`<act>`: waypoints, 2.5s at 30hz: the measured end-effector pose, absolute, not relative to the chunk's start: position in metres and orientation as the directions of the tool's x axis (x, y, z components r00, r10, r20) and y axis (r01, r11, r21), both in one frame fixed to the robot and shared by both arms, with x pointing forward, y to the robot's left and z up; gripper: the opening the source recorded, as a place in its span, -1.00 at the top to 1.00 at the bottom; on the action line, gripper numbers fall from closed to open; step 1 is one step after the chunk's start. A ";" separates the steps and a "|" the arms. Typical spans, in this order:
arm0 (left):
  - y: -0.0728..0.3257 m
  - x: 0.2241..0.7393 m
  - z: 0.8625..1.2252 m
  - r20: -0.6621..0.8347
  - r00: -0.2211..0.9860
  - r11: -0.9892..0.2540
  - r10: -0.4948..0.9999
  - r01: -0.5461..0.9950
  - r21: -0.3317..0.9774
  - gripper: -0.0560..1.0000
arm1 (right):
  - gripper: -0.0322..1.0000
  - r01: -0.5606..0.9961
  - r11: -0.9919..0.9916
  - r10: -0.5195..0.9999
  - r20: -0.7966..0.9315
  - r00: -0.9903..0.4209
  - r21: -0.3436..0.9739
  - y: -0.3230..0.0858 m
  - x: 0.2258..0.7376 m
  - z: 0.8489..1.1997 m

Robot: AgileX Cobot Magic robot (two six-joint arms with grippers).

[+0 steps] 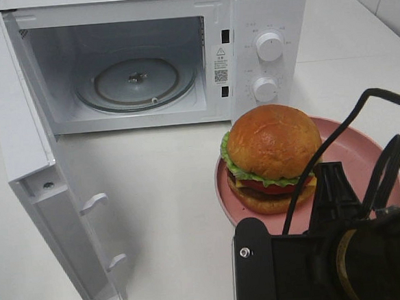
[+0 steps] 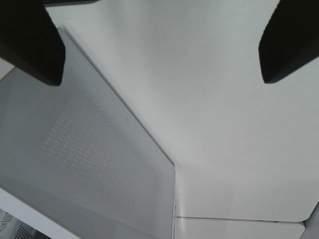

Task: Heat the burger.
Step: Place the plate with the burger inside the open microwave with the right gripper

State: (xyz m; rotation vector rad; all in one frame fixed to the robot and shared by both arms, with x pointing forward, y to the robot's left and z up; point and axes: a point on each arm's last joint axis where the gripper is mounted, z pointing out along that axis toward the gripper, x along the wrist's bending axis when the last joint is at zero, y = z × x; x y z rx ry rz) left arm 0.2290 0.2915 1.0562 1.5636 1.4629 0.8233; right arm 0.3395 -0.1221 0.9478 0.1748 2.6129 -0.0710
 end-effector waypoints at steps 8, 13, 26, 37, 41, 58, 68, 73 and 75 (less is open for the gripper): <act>0.292 0.229 1.056 -0.072 0.110 0.014 0.991 0.453 0.891 -0.95 | 0.85 0.111 0.994 0.097 -0.504 -0.858 0.003 -0.119 0.340 0.948; 0.292 0.229 1.056 -0.072 0.110 0.014 0.991 0.453 0.891 -0.95 | 0.85 0.074 0.996 0.090 -0.485 -0.870 0.052 -0.115 0.344 0.947; 0.292 0.229 1.056 -0.072 0.110 0.014 0.991 0.453 0.891 -0.95 | 0.85 -0.077 0.997 -0.065 -0.495 -0.867 0.005 -0.124 0.373 0.947; 0.292 0.229 1.056 -0.072 0.110 0.014 0.991 0.453 0.891 -0.95 | 0.85 -0.220 0.976 -0.196 -0.467 -0.862 -0.005 -0.135 0.395 0.946; 0.292 0.229 1.056 -0.072 0.110 0.014 0.991 0.453 0.891 -0.95 | 0.85 -0.236 0.972 -0.211 -0.448 -0.869 0.001 -0.138 0.398 0.945; 0.292 0.229 1.056 -0.072 0.110 0.014 0.991 0.453 0.891 -0.95 | 0.85 -0.377 0.922 -0.317 -0.396 -0.862 0.084 -0.149 0.413 0.943; 0.292 0.229 1.056 -0.072 0.110 0.014 0.991 0.453 0.891 -0.95 | 0.85 -0.400 0.905 -0.317 -0.394 -0.863 0.147 -0.152 0.424 0.950; 0.292 0.229 1.056 -0.072 0.110 0.014 0.991 0.453 0.891 -0.95 | 0.85 -0.428 0.892 -0.330 -0.437 -0.837 0.146 -0.148 0.432 0.959; 0.292 0.229 1.056 -0.072 0.110 0.014 0.991 0.453 0.891 -0.95 | 0.85 -0.442 0.887 -0.345 -0.444 -0.827 0.132 -0.148 0.433 0.960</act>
